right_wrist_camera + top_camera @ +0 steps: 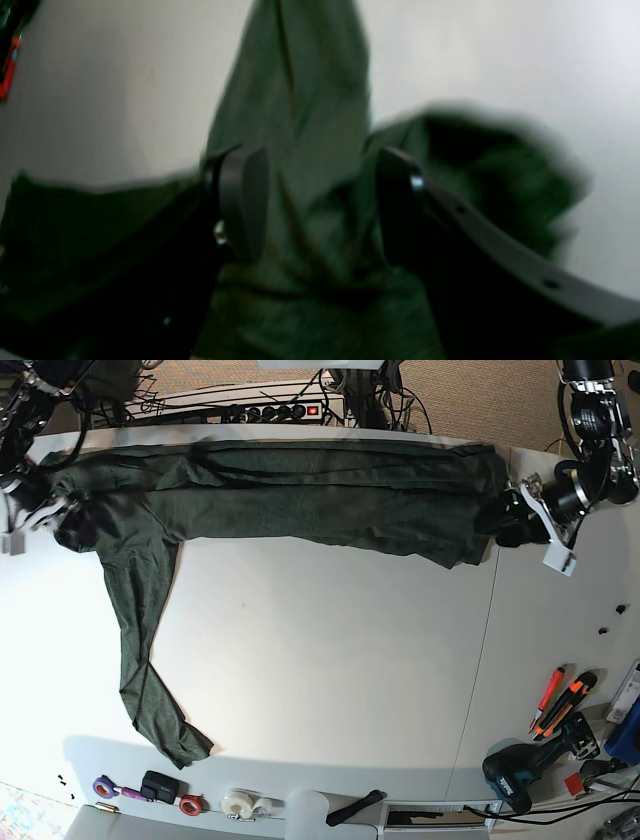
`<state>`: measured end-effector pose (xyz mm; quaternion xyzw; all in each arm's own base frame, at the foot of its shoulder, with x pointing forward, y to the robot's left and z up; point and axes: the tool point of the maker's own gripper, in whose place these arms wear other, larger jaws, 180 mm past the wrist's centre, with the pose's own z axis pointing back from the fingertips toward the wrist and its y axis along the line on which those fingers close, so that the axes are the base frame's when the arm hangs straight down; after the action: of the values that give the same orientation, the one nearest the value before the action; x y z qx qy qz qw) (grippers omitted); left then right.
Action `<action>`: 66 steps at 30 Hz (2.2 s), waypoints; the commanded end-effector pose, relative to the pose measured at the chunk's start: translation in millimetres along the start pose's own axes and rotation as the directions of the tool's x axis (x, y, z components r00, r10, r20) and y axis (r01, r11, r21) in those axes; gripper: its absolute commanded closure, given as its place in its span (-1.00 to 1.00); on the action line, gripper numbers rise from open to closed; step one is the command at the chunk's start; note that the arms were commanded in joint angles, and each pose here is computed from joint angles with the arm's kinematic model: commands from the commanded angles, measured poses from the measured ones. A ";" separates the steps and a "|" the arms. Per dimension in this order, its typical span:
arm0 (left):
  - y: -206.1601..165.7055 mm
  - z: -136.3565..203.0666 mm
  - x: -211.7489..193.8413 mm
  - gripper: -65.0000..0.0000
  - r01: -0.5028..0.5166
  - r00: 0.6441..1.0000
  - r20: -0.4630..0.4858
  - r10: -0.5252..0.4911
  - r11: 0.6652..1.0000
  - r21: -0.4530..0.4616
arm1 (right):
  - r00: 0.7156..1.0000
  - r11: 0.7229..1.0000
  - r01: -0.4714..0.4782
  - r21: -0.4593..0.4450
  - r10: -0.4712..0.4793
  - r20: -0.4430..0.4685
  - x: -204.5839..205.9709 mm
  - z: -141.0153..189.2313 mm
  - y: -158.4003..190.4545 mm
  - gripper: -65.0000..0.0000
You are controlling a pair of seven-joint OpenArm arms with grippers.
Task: Layout the t-shirt on the table in an organized manner, then fold the t-shirt properly
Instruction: 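Release the left gripper and grasp the sleeve cuff with the right gripper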
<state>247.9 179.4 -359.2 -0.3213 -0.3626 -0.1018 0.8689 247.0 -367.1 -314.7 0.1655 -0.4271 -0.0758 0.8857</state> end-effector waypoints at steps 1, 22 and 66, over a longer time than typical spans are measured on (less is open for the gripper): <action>2.9 9.6 31.6 -0.06 0.052 0.995 0.083 -0.052 0.999 0.004 | 0.993 0.998 -0.063 -0.008 0.063 0.102 43.1 11.8 -1.7 -0.03; 35.8 40.3 102.2 -0.06 0.125 0.967 0.203 -0.155 0.981 0.149 | 0.960 0.962 -0.181 -0.205 0.218 0.174 127.4 -144.0 8.8 -0.03; 36.2 40.2 101.6 0.04 0.124 0.967 0.205 -0.154 0.981 0.151 | 0.912 0.873 -0.391 -0.291 0.410 0.005 107.9 -163.0 60.6 1.00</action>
<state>305.5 234.5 -301.6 -0.2464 -0.4589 -0.0959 0.8482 430.2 -297.4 -330.9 -0.0525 -0.4376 0.0422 0.8966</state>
